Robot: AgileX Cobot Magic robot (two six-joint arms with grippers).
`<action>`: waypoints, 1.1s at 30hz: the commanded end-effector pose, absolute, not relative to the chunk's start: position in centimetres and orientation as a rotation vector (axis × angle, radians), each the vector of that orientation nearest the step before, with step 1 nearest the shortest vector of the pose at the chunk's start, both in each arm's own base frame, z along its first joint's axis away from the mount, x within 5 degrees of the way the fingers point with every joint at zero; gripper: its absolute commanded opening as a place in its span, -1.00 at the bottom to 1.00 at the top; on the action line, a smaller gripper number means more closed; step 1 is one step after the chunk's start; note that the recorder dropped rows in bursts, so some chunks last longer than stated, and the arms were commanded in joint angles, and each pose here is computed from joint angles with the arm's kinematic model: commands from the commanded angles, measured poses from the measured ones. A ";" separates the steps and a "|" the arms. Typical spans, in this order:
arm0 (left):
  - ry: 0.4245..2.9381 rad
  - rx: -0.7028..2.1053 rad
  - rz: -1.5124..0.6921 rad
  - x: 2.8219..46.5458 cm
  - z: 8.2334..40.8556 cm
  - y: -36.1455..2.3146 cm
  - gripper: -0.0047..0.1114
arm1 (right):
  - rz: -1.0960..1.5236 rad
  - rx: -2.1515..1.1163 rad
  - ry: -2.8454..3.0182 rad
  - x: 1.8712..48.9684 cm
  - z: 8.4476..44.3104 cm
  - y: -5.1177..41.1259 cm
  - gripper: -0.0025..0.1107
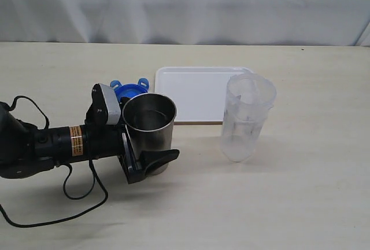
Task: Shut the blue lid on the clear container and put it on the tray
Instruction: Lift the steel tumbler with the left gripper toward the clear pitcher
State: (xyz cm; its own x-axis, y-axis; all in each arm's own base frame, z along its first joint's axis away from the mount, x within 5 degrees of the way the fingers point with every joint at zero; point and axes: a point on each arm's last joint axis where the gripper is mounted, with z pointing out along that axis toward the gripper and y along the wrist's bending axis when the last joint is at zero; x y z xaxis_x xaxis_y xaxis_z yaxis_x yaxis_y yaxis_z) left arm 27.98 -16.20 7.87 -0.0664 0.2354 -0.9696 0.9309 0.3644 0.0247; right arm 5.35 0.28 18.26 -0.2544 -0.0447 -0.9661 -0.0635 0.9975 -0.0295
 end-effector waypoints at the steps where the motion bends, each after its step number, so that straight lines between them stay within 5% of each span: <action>1: 1.527 1.061 -0.826 28.1 8.2 -16.4 0.89 | 0.019 -0.070 1.828 5.3 18.2 0.3 -0.88; 17: 1.527 1.061 -0.826 28.1 8.2 -16.4 0.79 | 0.019 -0.070 1.828 5.3 18.2 0.3 -0.88; 30: 1.536 1.086 -0.824 28.0 8.0 -16.4 -0.27 | 0.019 -0.070 1.828 5.3 18.2 0.3 -0.88; 32: 1.532 1.095 -0.829 27.9 8.0 -16.4 -0.59 | 0.019 -0.070 1.828 5.3 18.2 0.3 -0.88; 33: 1.533 1.096 -0.828 27.9 8.0 -16.4 -0.92 | 0.019 -0.070 1.828 5.3 18.2 0.3 -0.88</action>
